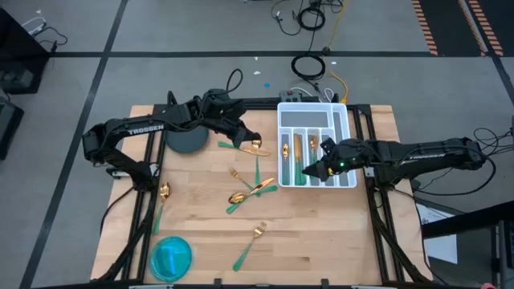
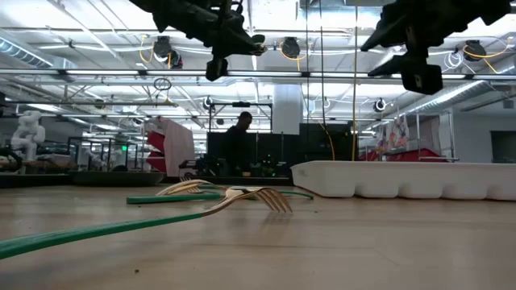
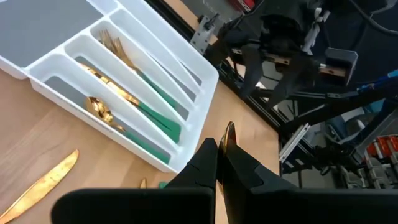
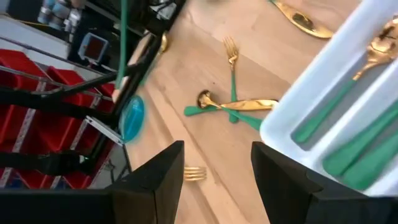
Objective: Sort silverware
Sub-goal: Put the green spoon on the silverware organizer
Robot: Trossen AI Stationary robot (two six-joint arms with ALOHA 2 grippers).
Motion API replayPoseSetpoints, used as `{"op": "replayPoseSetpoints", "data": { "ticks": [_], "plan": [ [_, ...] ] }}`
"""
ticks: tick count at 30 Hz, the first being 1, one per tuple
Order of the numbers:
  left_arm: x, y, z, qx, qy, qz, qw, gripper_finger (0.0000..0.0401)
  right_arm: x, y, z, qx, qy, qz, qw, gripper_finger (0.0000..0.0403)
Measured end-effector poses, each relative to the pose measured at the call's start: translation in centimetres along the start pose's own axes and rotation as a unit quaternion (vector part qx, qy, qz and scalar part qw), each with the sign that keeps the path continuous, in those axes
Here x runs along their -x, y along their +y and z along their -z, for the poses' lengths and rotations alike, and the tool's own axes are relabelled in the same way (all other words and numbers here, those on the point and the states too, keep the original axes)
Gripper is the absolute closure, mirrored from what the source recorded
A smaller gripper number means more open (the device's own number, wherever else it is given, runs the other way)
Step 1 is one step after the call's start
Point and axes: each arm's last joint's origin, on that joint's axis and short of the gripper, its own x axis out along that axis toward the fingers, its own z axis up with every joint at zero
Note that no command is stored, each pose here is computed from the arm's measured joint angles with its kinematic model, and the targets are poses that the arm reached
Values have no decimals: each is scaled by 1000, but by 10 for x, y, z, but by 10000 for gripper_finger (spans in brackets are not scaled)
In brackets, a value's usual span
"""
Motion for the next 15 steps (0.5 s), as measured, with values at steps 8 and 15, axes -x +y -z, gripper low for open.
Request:
{"op": "replayPoseSetpoints", "data": {
  "ticks": [8, 15],
  "plan": [
    [0, 0, -1, -4, -7, -4, 1000, 390, 0, 4, -1, -4, 7, -27, 1000, 225],
    [0, 1, -2, -2, -17, -22, 1000, 392, 0, 4, 0, 34, 13, -28, 999, 225]
  ]
}}
